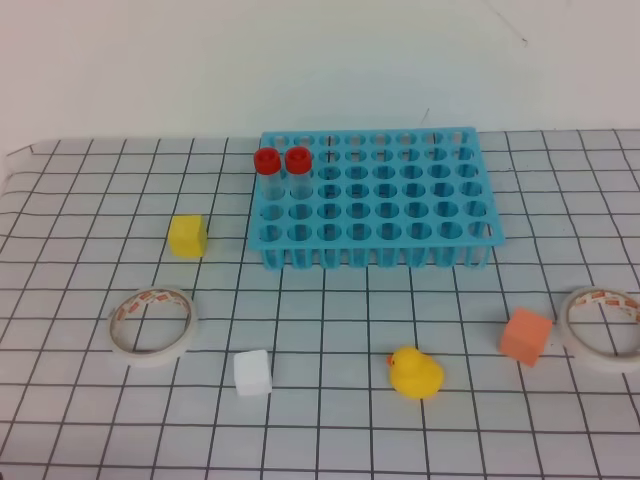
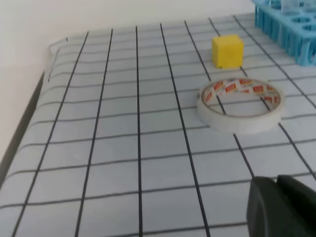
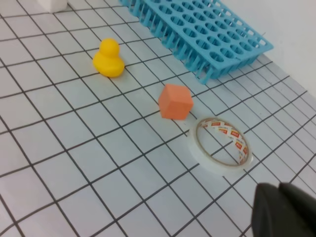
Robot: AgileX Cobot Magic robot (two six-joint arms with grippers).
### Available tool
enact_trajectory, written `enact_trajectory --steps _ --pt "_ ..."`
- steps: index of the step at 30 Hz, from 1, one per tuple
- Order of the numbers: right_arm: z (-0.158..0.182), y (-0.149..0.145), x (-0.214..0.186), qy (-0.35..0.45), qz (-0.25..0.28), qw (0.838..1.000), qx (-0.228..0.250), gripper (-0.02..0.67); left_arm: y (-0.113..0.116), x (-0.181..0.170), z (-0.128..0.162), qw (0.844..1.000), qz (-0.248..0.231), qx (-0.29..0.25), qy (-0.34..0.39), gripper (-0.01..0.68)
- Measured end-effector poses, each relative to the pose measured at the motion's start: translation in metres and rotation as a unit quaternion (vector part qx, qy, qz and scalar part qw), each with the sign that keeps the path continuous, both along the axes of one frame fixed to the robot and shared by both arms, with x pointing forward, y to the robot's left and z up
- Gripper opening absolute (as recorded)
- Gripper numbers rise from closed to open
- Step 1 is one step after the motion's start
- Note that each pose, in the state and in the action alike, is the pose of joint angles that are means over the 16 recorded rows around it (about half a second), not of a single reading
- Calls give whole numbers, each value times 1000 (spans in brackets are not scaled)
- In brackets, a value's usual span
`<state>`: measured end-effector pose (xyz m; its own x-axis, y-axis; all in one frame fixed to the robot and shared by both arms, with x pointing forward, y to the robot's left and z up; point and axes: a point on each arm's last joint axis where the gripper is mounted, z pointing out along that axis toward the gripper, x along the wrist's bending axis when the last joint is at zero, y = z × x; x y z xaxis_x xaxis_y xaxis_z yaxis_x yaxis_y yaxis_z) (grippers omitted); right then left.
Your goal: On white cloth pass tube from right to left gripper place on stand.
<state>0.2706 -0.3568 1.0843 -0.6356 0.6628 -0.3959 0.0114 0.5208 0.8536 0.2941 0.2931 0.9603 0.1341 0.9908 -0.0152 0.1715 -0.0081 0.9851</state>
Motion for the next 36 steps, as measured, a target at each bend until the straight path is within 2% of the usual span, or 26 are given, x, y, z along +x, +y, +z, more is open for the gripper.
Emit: enact_trajectory --steps 10,36 --pt "0 0 0 0 0 1000 0 -1 2 -2 -5 1000 15 12 22 0" --pt "0 0 0 3 1 1000 3 -1 2 -2 -5 999 19 -4 29 0"
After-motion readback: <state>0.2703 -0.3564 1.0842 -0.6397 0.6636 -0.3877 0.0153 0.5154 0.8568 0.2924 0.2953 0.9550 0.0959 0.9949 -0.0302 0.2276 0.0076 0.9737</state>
